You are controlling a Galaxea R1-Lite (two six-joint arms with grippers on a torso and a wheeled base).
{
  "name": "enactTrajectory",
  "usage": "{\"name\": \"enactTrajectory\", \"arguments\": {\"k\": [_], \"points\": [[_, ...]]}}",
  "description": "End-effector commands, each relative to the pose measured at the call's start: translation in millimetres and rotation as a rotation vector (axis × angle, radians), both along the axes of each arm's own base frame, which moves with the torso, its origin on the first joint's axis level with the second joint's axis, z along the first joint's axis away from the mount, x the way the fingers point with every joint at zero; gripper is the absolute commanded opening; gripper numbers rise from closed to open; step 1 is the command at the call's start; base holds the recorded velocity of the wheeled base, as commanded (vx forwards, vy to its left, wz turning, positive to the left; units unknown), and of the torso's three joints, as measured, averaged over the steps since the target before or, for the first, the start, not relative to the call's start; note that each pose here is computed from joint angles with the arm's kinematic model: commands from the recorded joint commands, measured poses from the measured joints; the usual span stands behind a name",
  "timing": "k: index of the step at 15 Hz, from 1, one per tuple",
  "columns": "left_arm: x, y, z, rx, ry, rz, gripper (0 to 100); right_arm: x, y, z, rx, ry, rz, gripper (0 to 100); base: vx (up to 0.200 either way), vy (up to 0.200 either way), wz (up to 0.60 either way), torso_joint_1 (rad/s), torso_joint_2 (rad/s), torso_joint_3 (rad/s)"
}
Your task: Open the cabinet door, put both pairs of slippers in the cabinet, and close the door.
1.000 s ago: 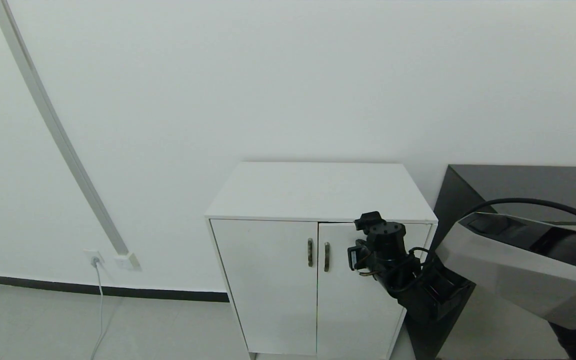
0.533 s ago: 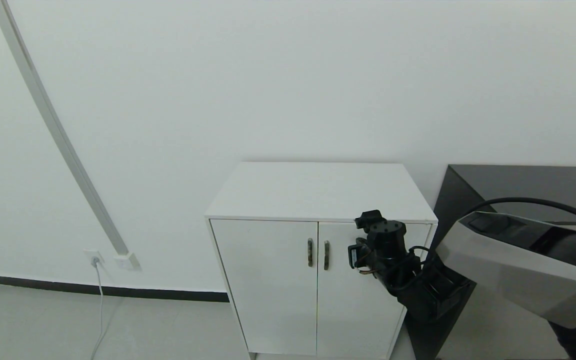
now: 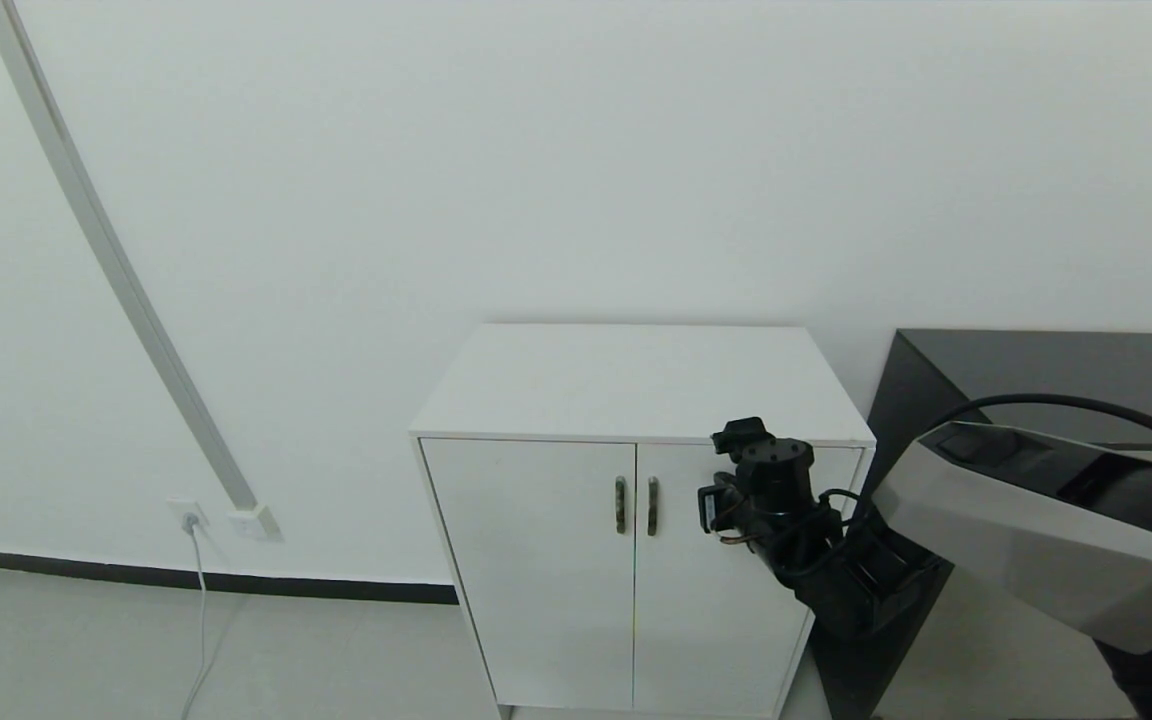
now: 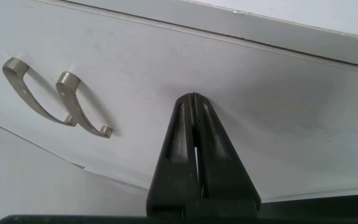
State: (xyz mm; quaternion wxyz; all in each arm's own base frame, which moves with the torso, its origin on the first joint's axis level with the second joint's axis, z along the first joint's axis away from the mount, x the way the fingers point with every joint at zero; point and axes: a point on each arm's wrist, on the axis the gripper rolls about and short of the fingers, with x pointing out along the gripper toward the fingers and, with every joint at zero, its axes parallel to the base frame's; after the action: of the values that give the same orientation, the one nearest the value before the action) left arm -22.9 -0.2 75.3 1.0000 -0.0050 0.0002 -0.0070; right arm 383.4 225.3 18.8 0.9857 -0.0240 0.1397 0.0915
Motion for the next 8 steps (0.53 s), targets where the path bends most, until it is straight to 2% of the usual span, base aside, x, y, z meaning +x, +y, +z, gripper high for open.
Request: {"name": "enactTrajectory", "arguments": {"k": [1, 8], "points": [[0.1, 0.0, 0.0, -0.001, 0.001, 0.0, 0, 1.0, 0.0, -0.3, 0.001, -0.002, -0.001, 0, 0.0, 0.0, 0.0, 0.0, 0.0, 0.0], [0.1, 0.0, 0.0, -0.001, 0.001, 0.0, 0, 3.1, -3.5, -4.0, -0.002, 0.001, -0.01, 0, 0.0, 0.0, 0.0, 0.0, 0.0, 0.0]]}}
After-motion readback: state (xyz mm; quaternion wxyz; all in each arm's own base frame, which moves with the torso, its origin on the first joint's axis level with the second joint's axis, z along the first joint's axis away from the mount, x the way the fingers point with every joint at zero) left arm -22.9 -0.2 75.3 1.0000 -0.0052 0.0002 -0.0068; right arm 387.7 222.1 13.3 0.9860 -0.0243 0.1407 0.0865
